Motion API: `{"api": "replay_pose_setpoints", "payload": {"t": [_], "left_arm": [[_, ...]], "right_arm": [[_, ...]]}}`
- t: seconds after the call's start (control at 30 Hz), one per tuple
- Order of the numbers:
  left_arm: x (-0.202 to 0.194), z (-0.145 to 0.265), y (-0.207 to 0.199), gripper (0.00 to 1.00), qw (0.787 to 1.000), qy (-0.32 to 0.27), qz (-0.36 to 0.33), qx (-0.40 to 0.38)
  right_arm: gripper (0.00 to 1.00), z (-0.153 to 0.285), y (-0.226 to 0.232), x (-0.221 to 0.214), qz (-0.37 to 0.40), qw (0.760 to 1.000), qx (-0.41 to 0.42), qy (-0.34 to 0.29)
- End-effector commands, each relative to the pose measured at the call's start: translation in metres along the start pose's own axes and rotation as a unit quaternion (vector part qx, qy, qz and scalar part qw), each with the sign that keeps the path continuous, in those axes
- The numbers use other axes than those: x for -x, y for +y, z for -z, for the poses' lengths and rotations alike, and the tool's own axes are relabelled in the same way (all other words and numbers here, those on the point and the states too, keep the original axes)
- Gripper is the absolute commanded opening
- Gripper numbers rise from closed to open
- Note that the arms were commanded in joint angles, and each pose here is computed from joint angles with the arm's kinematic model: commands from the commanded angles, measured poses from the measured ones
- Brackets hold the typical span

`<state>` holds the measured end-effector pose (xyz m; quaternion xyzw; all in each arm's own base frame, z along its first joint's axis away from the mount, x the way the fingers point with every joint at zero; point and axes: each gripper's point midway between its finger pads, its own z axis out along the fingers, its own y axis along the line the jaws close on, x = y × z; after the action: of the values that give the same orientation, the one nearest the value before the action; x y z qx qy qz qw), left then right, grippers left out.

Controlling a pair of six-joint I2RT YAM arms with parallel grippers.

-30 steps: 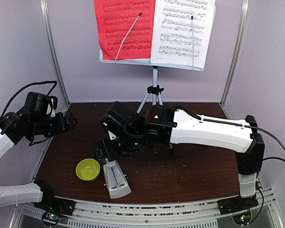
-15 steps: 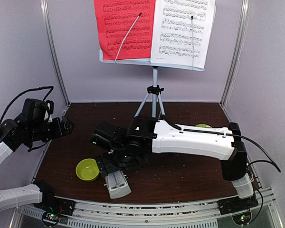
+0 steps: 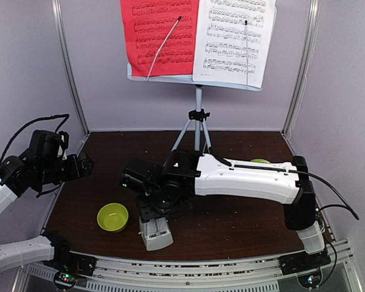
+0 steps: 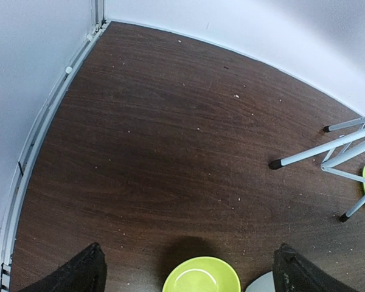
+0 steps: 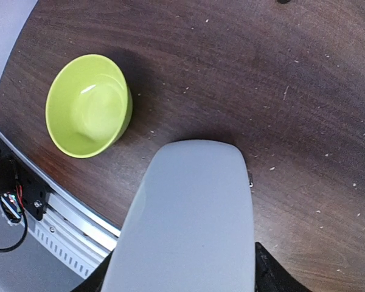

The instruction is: Set up the instrument practice props

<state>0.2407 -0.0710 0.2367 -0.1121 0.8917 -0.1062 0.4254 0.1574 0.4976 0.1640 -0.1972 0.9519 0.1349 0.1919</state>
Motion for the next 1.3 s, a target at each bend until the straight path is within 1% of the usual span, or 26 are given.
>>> {"api": "replay_pose_setpoints", "payload": {"t": [0.0,0.1,0.2,0.27,0.43,0.53,0.63,0.8,0.93,1.03,1.17,1.27], "left_arm": [[0.012,0.003,-0.012,0.98,0.999,-0.028,-0.012,-0.034],[0.008,0.007,-0.032,0.98,0.994,-0.032,-0.033,-0.101],[0.004,0.012,-0.051,0.98,0.985,-0.037,-0.062,-0.159],[0.000,0.013,-0.060,0.98,0.978,-0.036,-0.085,-0.185],[-0.023,0.006,-0.077,0.97,0.965,-0.021,-0.120,-0.230],[-0.040,0.010,-0.094,0.96,0.950,-0.031,-0.146,-0.276],[-0.064,0.013,-0.114,0.96,0.930,-0.021,-0.185,-0.316],[-0.111,0.008,-0.137,0.93,0.903,0.024,-0.265,-0.337],[-0.138,0.013,-0.152,0.93,0.875,0.009,-0.326,-0.357],[-0.163,0.011,-0.161,0.93,0.857,0.016,-0.356,-0.371],[-0.182,0.009,-0.178,0.93,0.848,0.020,-0.374,-0.375],[-0.190,0.001,-0.189,0.98,0.855,0.020,-0.358,-0.374]], "right_arm": [[0.15,0.036,-0.049,0.032,0.009,0.999,-0.027,-0.044],[0.12,0.043,-0.065,0.038,0.023,0.998,0.006,-0.052],[0.08,0.053,-0.071,0.044,0.025,0.995,0.073,-0.070],[0.04,0.056,-0.078,0.047,0.017,0.990,0.117,-0.076],[0.01,0.058,-0.099,0.051,0.015,0.985,0.154,-0.078],[0.00,0.062,-0.093,0.053,0.038,0.979,0.184,-0.081],[0.00,0.064,-0.085,0.051,0.060,0.972,0.216,-0.076],[0.00,0.071,-0.082,0.046,0.089,0.961,0.251,-0.074],[0.00,0.071,-0.090,0.044,0.088,0.959,0.259,-0.076],[0.00,0.074,-0.094,0.048,0.078,0.958,0.263,-0.084],[0.00,0.073,-0.099,0.055,0.042,0.963,0.252,-0.086],[0.00,0.072,-0.097,0.059,-0.001,0.962,0.259,-0.085]]}}
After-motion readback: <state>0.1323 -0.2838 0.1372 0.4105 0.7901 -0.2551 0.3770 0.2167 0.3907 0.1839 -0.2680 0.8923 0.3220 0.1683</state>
